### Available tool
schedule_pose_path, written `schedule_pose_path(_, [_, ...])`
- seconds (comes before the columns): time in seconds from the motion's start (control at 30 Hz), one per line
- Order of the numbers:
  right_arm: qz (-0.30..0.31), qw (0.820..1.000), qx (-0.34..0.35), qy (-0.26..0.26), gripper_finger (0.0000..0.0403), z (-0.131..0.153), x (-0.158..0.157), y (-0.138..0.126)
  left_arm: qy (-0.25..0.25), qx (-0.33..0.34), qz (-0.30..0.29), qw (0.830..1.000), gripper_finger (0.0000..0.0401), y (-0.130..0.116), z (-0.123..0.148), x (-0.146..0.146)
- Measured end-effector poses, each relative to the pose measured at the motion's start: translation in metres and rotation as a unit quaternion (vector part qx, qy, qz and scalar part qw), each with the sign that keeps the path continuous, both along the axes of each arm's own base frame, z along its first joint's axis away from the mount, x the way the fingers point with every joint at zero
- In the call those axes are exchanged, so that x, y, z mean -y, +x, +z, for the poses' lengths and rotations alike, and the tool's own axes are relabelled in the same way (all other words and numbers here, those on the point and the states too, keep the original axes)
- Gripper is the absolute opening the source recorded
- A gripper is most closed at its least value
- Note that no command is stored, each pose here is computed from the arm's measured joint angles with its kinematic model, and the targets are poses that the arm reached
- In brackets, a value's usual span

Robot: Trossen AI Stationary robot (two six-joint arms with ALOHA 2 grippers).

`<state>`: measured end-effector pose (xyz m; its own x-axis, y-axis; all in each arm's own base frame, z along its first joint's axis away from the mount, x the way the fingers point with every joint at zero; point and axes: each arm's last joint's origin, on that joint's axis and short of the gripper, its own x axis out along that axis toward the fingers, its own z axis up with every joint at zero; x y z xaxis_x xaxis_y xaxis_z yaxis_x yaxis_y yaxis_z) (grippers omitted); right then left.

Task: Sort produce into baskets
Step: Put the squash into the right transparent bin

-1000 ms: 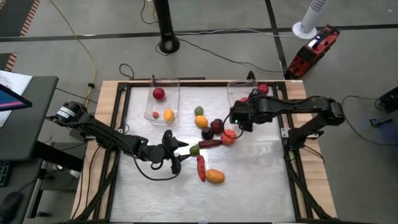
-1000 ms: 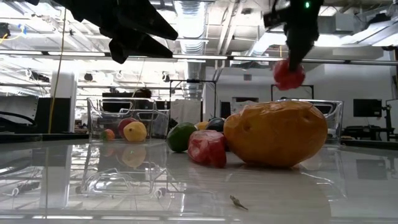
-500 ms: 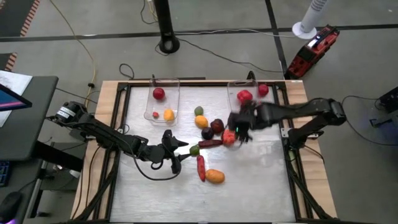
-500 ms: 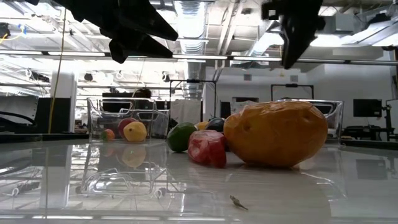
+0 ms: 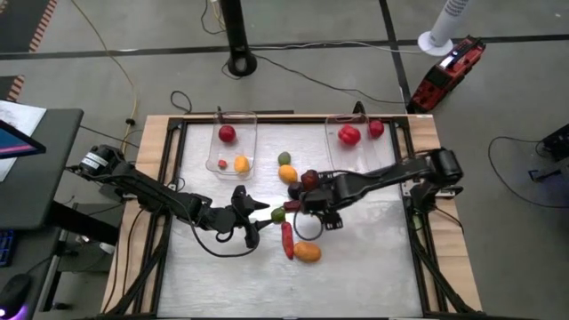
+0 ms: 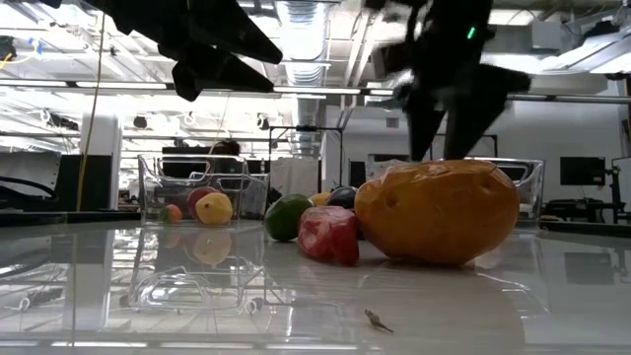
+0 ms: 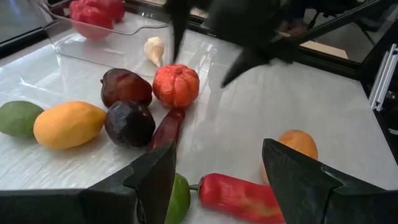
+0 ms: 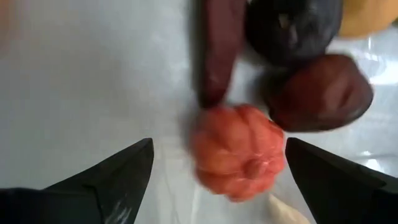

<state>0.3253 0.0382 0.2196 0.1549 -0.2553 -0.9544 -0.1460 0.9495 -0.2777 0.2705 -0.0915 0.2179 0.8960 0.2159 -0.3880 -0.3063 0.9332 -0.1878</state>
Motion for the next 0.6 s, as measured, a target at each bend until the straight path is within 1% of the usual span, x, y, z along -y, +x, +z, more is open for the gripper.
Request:
schedule_pose_path(0.1, [-0.010,0.999,-0.030,0.017,0.0398,-0.014,0.011,0.005,0.004,-0.002,-0.002,1.000,0.0226,0.000,0.000,0.000])
schedule_pose_path(0.27, [-0.031,0.997,-0.073,0.009,0.0397,-0.032,0.029,0.009,0.006,-0.008,-0.002,1.000,0.0226,-0.001,-0.001,0.000])
schedule_pose_path(0.4, [-0.030,0.995,-0.092,0.026,0.0397,-0.042,0.037,0.011,0.006,-0.009,-0.003,1.000,0.0226,-0.001,-0.001,0.000])
schedule_pose_path(0.5, [-0.029,0.994,-0.107,0.025,0.0387,-0.050,0.037,0.013,0.006,-0.009,-0.004,1.000,0.0226,-0.001,-0.001,0.000])
schedule_pose_path(0.6, [-0.029,0.992,-0.118,0.024,0.0365,-0.057,0.037,0.014,0.006,-0.009,-0.004,1.000,0.0226,-0.001,-0.001,0.000])
